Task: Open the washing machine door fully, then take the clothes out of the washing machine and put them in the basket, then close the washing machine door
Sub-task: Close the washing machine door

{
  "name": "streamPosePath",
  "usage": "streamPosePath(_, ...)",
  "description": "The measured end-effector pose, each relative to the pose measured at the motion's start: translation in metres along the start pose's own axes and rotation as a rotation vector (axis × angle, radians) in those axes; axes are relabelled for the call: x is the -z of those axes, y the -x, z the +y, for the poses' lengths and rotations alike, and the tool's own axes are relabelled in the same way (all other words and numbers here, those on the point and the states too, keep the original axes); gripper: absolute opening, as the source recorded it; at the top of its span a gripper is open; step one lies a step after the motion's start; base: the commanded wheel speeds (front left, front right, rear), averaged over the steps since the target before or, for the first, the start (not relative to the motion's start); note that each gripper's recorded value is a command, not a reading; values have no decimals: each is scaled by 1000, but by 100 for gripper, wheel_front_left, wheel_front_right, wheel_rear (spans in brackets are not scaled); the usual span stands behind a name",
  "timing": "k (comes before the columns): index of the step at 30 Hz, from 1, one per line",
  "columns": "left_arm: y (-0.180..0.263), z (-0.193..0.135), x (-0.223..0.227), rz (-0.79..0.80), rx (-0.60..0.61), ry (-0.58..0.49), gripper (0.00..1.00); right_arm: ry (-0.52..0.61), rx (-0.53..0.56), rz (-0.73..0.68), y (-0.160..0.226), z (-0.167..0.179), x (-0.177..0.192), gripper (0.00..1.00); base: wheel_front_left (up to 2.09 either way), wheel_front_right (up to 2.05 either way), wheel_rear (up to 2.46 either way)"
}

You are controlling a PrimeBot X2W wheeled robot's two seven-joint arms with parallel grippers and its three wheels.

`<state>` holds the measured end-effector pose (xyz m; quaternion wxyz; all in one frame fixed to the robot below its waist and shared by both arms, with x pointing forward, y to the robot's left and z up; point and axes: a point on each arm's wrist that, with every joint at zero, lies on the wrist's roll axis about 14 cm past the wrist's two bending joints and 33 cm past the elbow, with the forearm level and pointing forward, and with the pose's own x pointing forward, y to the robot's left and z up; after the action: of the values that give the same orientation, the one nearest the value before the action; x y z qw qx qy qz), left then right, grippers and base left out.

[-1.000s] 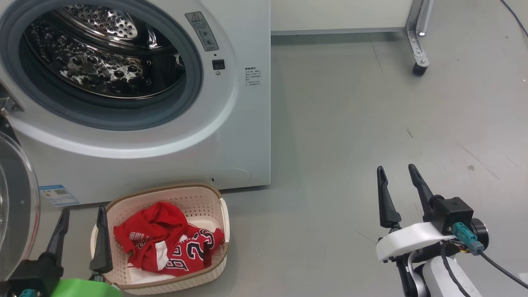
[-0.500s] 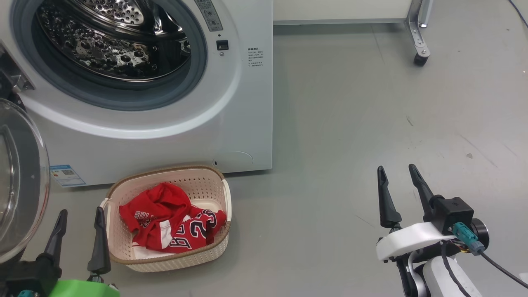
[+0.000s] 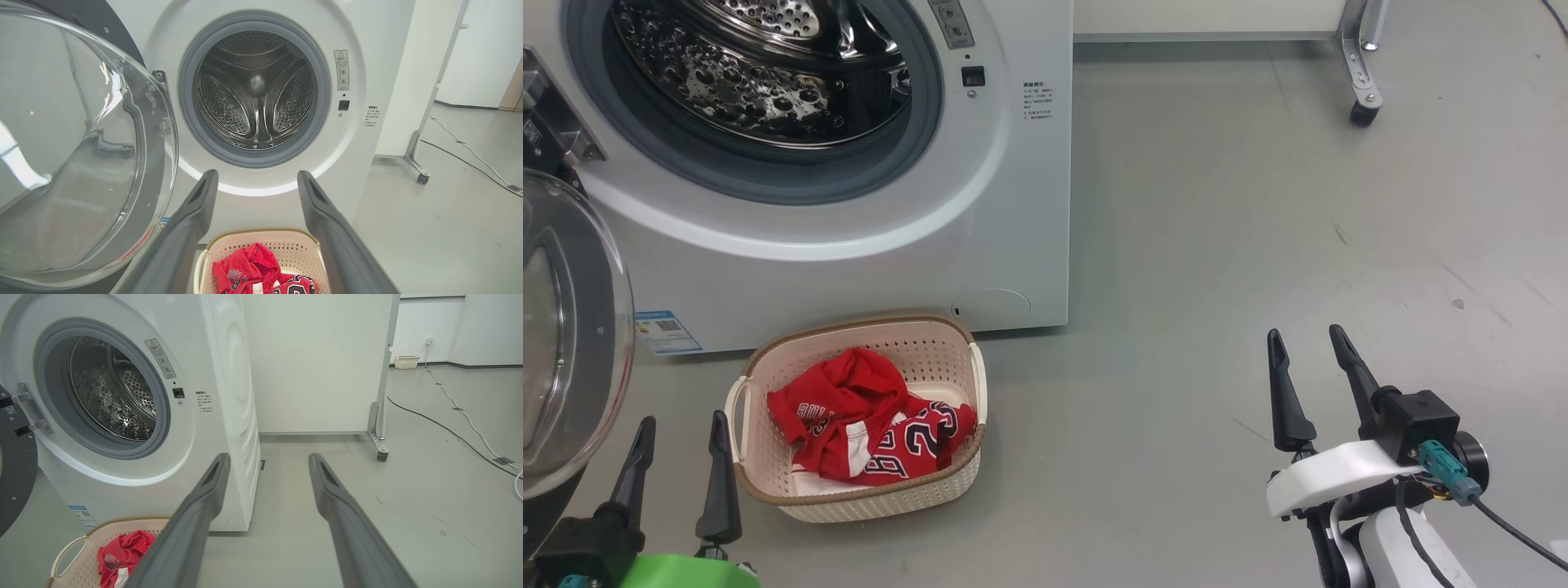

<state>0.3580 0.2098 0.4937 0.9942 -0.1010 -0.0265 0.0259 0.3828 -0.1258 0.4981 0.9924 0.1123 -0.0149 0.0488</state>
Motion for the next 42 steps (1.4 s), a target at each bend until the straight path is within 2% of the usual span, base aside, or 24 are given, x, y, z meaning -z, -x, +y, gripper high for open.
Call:
streamPosePath(9,5,6,2,7,-20,0,100,-3,-15,6,-4,5,3,100,0,0,0)
streamPosePath(21,25,31,7,28,-103,-3,100,-14,-100,29,-17,34,12,100,0,0,0)
streamPosePath(29,49,61,3,24,-206,-9,100,-22,-210,71,-25,70,27,100,0,0,0)
streamPosePath(42,105,110,-4,-1,-412,13,100,-36,-451,158,-25,147,56,100,0,0,0)
